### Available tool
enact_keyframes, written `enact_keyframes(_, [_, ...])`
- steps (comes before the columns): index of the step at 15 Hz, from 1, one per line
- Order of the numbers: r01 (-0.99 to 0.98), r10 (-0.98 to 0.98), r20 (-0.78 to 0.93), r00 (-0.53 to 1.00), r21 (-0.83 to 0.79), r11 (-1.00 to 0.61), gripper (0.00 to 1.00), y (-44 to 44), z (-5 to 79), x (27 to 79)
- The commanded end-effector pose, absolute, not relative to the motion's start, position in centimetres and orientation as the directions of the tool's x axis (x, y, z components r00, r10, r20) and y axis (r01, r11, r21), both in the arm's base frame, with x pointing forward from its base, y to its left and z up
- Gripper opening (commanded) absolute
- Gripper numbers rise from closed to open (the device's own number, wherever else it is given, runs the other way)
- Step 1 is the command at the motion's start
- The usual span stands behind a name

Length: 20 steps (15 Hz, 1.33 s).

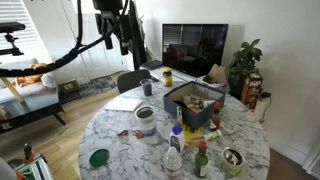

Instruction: Remove the silver cup from the clear cup and put two red sachets in the clear cup then place the silver cup back in the clear cup.

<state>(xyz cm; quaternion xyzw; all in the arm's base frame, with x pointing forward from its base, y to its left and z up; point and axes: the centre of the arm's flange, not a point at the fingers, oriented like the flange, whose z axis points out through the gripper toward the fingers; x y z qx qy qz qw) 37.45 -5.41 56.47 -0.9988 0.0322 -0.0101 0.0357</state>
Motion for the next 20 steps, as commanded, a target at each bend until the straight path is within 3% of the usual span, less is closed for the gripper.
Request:
enact_keyframes(1, [-0.064, -0.065, 0.018, 0.998, -0.072, -0.995, 1.0, -5.4, 56.5, 37.5])
enact_keyframes(5, [-0.073, -0.072, -0.005, 0.997, -0.078, -0.994, 1.0, -5.0, 55.9, 37.9])
enact_keyframes(11, [-0.015, 0.032, -0.183, 0.983, -0.247, -0.969, 1.0, 3.9, 46.7, 44.0])
enact_keyframes(20, [-0.071, -0.075, -0.135, 0.988, 0.027, -0.997, 1.0, 8.3, 31.9, 50.4])
